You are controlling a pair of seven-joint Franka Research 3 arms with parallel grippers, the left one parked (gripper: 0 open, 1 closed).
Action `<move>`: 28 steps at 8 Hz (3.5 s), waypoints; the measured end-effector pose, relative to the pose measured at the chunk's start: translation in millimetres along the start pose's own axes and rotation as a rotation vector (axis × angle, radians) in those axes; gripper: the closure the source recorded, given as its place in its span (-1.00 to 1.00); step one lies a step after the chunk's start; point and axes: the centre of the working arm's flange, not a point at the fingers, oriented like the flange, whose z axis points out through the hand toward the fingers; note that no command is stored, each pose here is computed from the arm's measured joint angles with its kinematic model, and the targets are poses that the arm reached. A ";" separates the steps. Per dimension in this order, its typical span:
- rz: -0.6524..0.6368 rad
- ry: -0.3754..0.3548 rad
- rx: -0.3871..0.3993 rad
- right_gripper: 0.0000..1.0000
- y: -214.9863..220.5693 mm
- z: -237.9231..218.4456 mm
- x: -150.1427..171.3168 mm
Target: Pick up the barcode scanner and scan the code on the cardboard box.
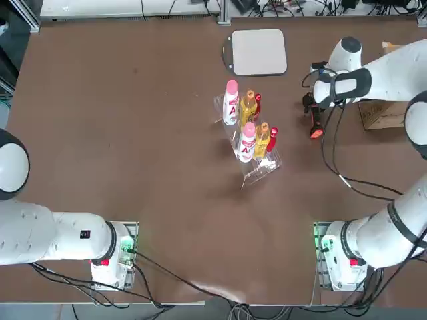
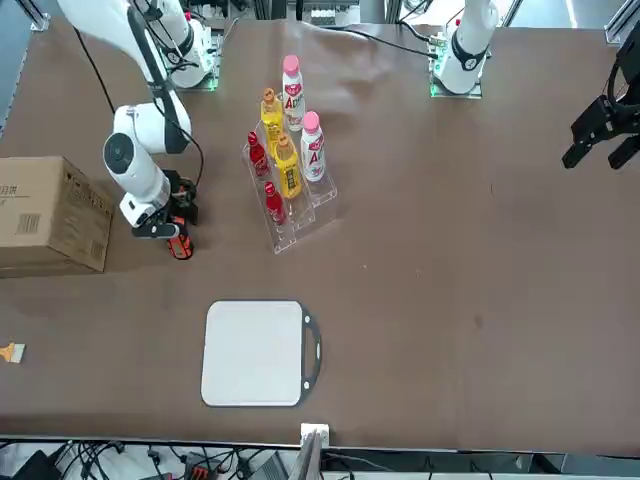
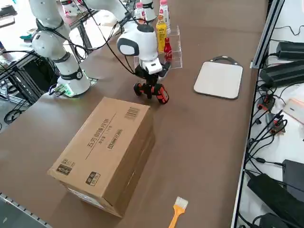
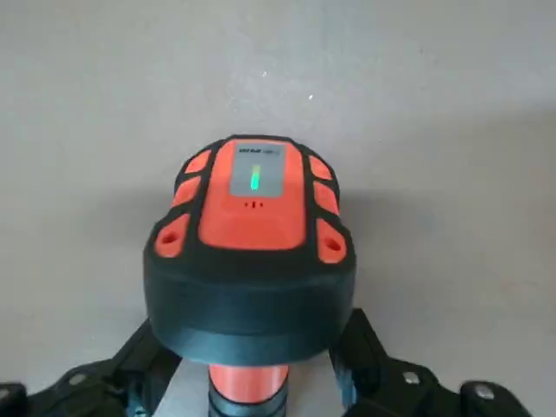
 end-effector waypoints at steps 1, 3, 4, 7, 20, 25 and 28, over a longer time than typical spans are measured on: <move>0.000 0.000 0.000 -0.92 0.0 0.0 0.0; 0.001 -0.001 0.000 -0.78 0.0 0.5 -0.1; 0.001 -0.002 -0.001 -0.70 0.0 1.2 -0.2; 0.001 -0.003 -0.001 -0.54 0.0 3.0 -0.5; 0.046 0.117 0.066 0.15 34.1 -174.3 11.6; 0.031 0.036 0.060 0.15 239.2 -280.9 -6.2; 0.008 0.030 0.047 0.15 328.9 -272.8 -27.4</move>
